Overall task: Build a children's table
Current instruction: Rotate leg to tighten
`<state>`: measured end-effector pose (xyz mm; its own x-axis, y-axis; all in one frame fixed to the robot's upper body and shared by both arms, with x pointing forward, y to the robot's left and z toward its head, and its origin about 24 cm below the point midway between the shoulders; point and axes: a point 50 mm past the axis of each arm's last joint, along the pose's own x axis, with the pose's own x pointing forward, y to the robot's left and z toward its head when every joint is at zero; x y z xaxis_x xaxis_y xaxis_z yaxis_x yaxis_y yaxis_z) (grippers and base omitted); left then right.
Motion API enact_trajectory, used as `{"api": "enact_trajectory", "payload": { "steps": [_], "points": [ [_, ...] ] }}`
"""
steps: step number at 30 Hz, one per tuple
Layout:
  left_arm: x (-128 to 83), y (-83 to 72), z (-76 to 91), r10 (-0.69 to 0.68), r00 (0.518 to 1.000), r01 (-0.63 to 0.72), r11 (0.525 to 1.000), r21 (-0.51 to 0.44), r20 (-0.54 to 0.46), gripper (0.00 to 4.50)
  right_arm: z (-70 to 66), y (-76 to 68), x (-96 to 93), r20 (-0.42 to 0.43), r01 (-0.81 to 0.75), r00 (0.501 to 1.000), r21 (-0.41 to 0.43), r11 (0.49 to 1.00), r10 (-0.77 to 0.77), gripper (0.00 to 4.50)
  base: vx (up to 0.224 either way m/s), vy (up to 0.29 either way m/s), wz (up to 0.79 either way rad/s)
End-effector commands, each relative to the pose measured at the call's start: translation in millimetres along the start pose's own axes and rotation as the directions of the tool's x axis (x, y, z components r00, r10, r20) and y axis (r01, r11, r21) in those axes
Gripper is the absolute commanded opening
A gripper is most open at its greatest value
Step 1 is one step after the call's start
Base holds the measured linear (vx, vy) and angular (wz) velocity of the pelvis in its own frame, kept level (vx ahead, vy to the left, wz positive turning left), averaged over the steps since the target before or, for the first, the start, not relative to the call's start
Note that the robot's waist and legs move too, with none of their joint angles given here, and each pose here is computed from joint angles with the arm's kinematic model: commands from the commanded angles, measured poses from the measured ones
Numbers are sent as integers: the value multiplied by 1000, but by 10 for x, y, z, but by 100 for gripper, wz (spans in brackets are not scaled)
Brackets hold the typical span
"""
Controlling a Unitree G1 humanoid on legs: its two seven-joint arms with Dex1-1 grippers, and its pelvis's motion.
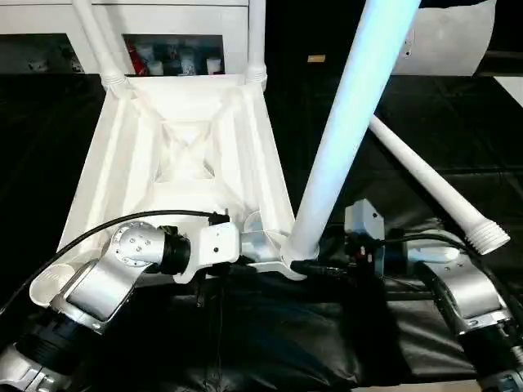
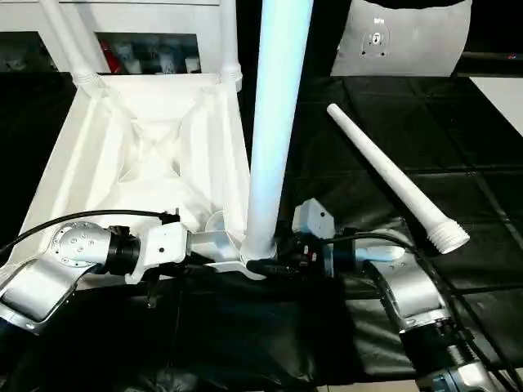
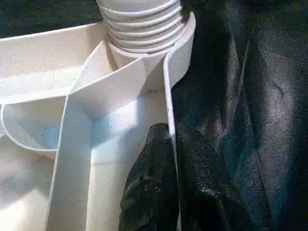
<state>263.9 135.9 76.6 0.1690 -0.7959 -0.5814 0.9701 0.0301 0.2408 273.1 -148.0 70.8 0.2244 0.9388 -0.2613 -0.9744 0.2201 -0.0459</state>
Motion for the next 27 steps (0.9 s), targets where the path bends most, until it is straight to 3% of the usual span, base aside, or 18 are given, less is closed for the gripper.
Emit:
{"api": "enact_trajectory", "payload": {
  "steps": [1, 11, 17, 19, 21, 23, 24, 27],
  "points": [
    [63, -147, -57, -137, 990, 138, 990, 29, -43, 0, 7, 5, 17, -2, -29, 1000, -9, 1000, 29, 292, 0, 0, 0],
    [39, -150, -82, -132, 990, 132, 991, 7, -41, 0, -50, 76, 35, 8, -36, 999, 21, 999, 36, 273, 0, 0, 0],
    [163, -198, 47, 7, 999, -4, 994, -112, 32, 0, -178, 228, 186, 11, 71, 997, 158, 985, -74, 273, 0, 0, 0],
    [353, -269, 222, 159, 984, -136, 964, -229, 84, 0, -269, 339, 482, 6, 230, 971, 258, 938, -239, 273, 0, 0, 0],
    [458, -294, 317, 242, 965, -204, 933, -297, 97, 0, -214, 306, 663, 44, 350, 919, 366, 862, -391, 272, 0, 0, 0],
    [488, -298, 340, 262, 960, -218, 923, -318, 101, 0, -193, 282, 703, 48, 385, 900, 381, 841, -434, 272, -52, 22, -21],
    [569, -300, 404, 309, 945, -254, 900, -353, 109, 0, -145, 228, 775, 47, 452, 858, 404, 795, -512, 272, -54, 28, -24],
    [645, -287, 474, 361, 926, -296, 876, -381, 110, 0, -88, 173, 844, 43, 510, 813, 431, 745, -581, 272, 0, 0, 0]
  ]
}}
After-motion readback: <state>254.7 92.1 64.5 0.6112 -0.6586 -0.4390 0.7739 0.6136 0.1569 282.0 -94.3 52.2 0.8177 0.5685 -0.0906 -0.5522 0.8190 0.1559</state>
